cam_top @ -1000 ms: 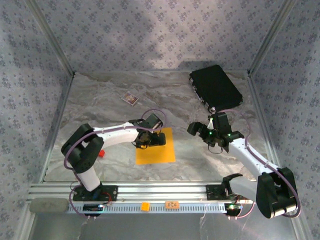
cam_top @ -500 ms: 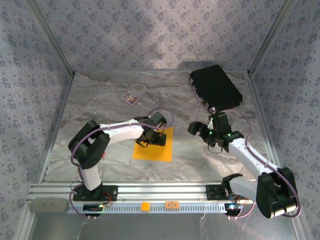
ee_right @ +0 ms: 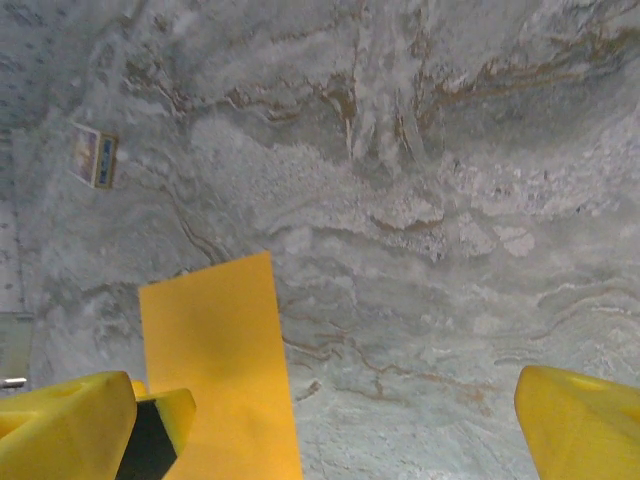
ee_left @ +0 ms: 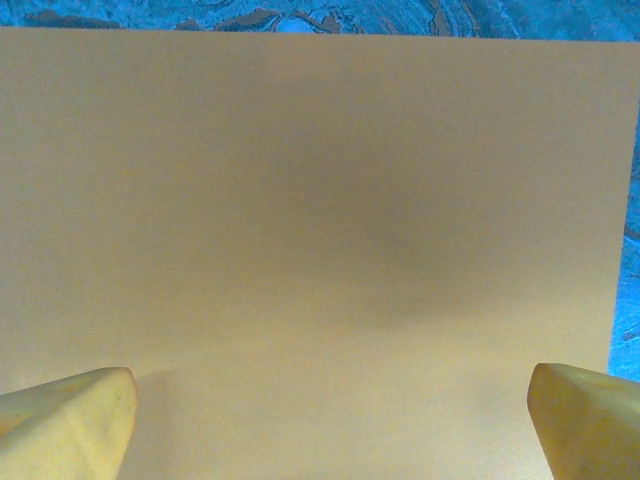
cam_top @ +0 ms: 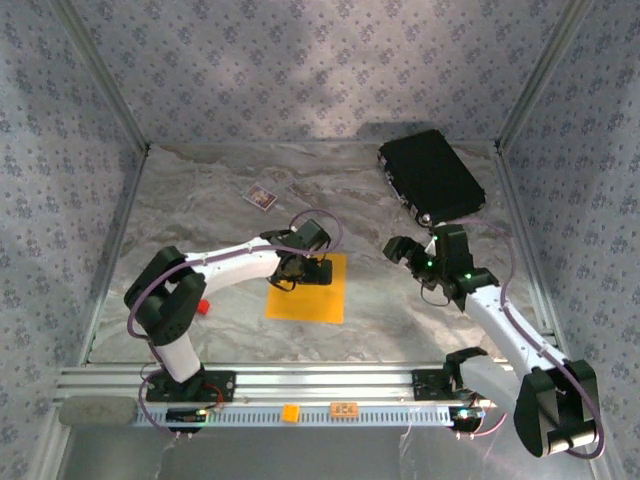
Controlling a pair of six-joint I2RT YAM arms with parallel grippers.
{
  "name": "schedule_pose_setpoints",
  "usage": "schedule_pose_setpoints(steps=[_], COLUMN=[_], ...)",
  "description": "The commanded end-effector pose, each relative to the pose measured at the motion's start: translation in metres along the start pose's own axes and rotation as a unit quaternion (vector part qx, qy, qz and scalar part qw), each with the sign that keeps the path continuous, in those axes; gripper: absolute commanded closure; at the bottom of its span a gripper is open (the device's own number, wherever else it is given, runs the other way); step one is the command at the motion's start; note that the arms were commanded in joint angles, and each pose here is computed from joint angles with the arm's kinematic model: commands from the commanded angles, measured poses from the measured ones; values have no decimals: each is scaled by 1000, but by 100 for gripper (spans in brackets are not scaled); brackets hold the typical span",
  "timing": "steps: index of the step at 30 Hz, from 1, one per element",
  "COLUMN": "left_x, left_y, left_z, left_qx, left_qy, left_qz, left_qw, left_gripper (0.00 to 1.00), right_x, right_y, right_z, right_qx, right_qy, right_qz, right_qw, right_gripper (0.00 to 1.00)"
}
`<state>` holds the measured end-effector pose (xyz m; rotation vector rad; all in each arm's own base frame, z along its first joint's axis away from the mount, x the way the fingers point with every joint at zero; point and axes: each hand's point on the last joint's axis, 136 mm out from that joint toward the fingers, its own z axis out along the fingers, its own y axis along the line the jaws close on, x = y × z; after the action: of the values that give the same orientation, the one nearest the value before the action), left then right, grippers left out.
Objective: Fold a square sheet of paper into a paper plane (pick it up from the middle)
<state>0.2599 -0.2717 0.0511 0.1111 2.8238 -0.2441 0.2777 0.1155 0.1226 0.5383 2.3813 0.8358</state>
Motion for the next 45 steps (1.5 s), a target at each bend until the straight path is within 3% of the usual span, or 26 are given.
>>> schedule_pose_setpoints(steps=[1, 13, 45], left_x=[3, 12, 38], left_y=[-7, -6, 15], left_z=[-9, 6, 36], left_qx=[-1, -62, -127], left_qy=[13, 53, 106], left_qz=[-16, -14, -18], left_qw=[1000, 997, 986], left_gripper=[0, 0, 0], right_x=[1, 7, 22], right_y=[2, -2, -13], right_z=[-3, -1, 18], right_qx=[-17, 0, 26], right_qy=[-1, 22, 81], right_qz=[11, 5, -17], right_qw=[1000, 1000, 996], right_gripper=[1, 1, 1])
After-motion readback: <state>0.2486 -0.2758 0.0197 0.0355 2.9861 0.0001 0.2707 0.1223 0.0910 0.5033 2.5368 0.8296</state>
